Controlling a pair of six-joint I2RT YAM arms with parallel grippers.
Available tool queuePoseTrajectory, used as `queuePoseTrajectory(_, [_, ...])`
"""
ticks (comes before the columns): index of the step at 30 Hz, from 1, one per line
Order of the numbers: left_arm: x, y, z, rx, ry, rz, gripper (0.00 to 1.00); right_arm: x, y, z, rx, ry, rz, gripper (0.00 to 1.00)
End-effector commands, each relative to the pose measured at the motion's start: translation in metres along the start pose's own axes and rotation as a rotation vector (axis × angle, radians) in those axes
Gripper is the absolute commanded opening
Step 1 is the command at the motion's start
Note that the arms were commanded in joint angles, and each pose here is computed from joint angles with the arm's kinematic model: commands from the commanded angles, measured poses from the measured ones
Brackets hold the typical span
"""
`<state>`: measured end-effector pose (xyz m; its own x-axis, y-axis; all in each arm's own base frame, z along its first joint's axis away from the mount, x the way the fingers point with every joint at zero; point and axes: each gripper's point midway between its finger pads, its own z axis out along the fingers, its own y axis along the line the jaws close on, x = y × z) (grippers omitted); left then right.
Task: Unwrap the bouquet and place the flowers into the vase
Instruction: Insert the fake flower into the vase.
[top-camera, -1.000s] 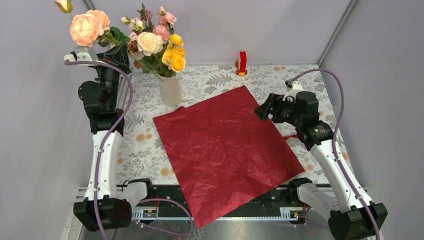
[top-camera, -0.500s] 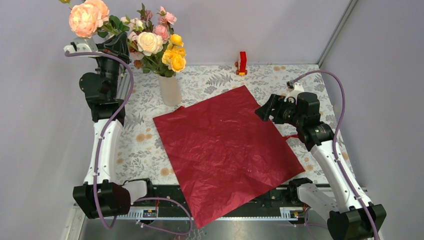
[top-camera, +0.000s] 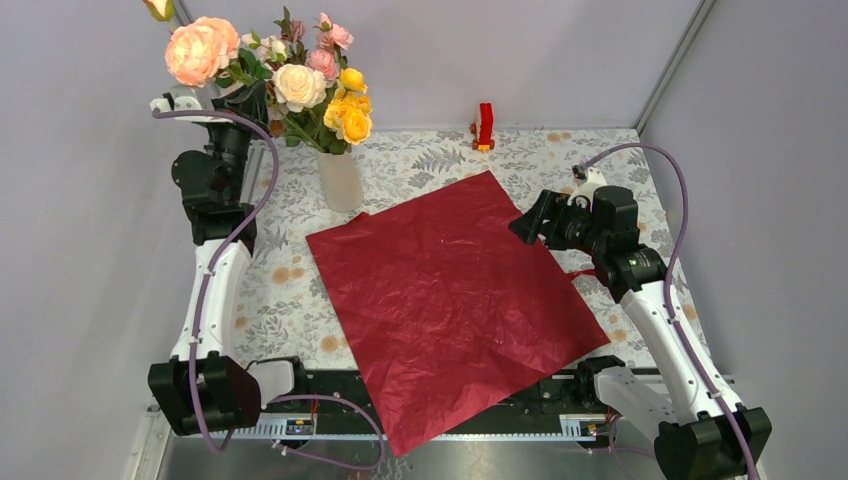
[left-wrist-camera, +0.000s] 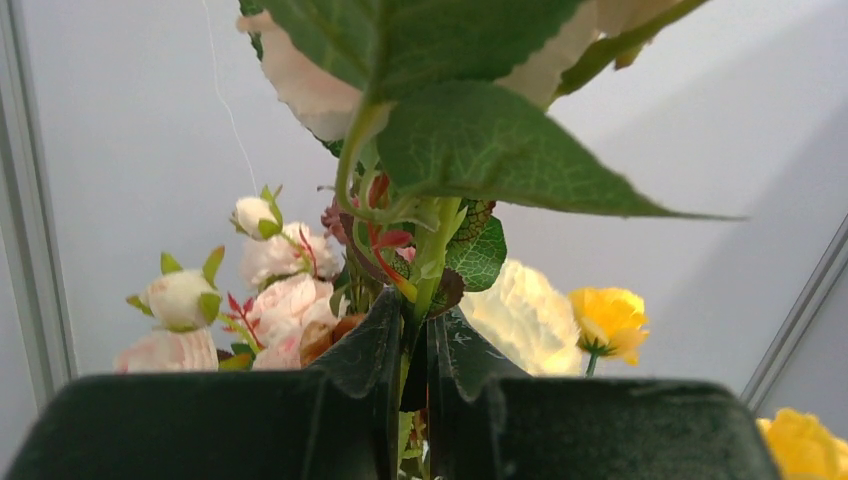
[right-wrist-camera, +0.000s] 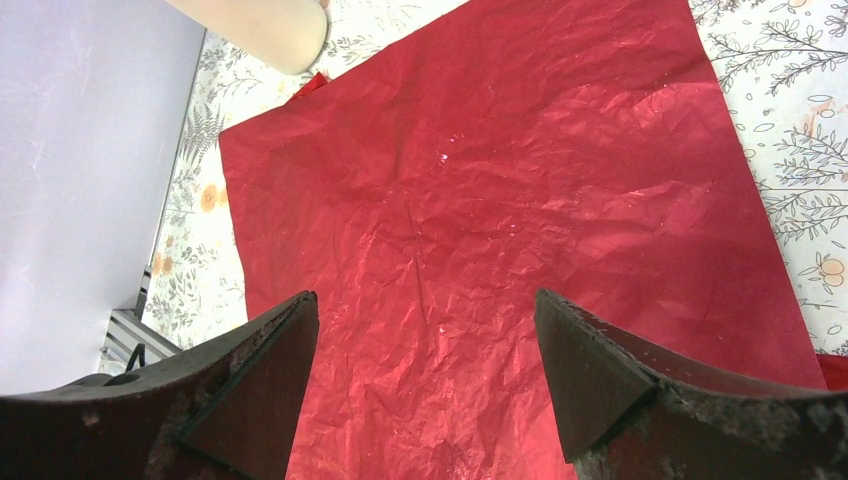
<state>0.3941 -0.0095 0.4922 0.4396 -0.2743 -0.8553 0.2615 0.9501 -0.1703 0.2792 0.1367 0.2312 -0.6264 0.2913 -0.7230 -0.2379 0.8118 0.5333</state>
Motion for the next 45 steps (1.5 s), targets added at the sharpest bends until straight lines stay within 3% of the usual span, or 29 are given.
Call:
queuePoseTrajectory(1, [0.003, -0.005, 0.002, 0.053, -0.039, 0.002, 0.00, -0.005, 0.006, -0.005, -0.026, -0.026, -0.002, 0.85])
queuePoseTrajectory(21, [0.083, -0.005, 0.006, 0.060, 0.099, -0.039, 0.00, 0.002, 0.002, -0.005, -0.021, -0.016, 0.003, 0.86])
queuePoseTrajectory(45, [0.193, 0.007, 0.002, 0.044, 0.354, -0.015, 0.00, 0.008, 0.001, -0.004, -0.025, -0.001, 0.008, 0.86])
